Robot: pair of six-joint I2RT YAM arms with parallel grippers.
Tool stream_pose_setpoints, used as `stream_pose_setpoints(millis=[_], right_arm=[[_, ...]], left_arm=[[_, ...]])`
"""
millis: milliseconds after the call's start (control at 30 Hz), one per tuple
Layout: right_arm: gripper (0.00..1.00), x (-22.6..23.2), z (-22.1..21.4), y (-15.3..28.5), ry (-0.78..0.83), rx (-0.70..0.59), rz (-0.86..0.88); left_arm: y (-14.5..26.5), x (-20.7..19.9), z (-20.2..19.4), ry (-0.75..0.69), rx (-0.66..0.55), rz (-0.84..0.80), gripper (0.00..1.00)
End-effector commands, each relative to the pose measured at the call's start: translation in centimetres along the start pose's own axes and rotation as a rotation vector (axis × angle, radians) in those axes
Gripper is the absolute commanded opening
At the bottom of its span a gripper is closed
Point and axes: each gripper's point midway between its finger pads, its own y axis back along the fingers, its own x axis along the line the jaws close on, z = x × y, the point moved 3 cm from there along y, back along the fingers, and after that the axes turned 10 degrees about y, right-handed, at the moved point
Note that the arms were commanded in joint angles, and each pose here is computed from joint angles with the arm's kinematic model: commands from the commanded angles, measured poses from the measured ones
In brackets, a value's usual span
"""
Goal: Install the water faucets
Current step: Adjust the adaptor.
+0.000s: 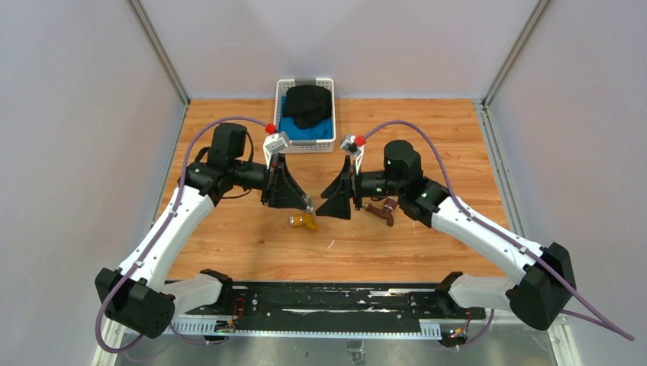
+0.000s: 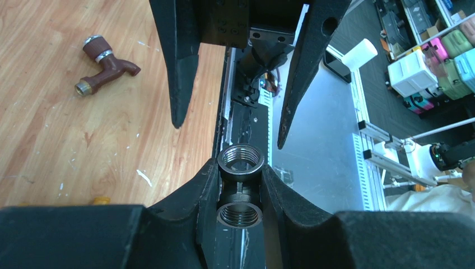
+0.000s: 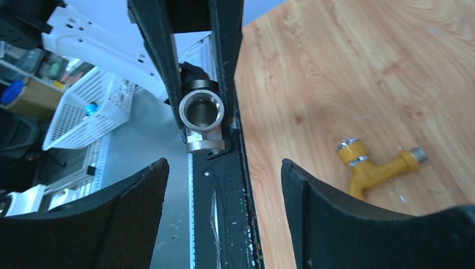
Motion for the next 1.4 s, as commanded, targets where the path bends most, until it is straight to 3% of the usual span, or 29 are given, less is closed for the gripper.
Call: stream_pose_setpoints(millis=[0,433,667,967,1100,1267,1367], right_arm=[[0.7,2.2,0.8,-0.6,0.016,-0.013,0.157],[0.5,2.5,0.1,-2.0,0.005,0.027,0.222],[0.48,3.1,0.5,-2.3,0.025,0.032,0.271],[0.27,3.4,-0.2,-2.8,0.022,0.063,0.298],[0.25,3.4,-0.3,-2.9,0.021,0.067,0.301],[0.38,3.3,-0.5,-3.1,0.016,0.074,0.3],[0.37,3.2,-0.6,-3.2,0.015,0.076,0.292]], left_arm=[[0.2,-1.5,0.2,-0.033,0.001,-0.043,0.0],[-0.2,-1.5,0.0,-0.026,0.014,-0.052,0.0],[-0.3,-1.5,-0.1,-0.021,0.017,-0.051,0.0],[-0.4,-1.3,0.0,-0.017,0.021,-0.054,0.0],[-0.5,-1.4,0.0,-0.016,0.024,-0.058,0.0],[-0.6,-1.5,-0.1,-0.015,0.029,-0.064,0.0],[-0.7,-1.6,-0.1,-0.017,0.032,-0.068,0.0]])
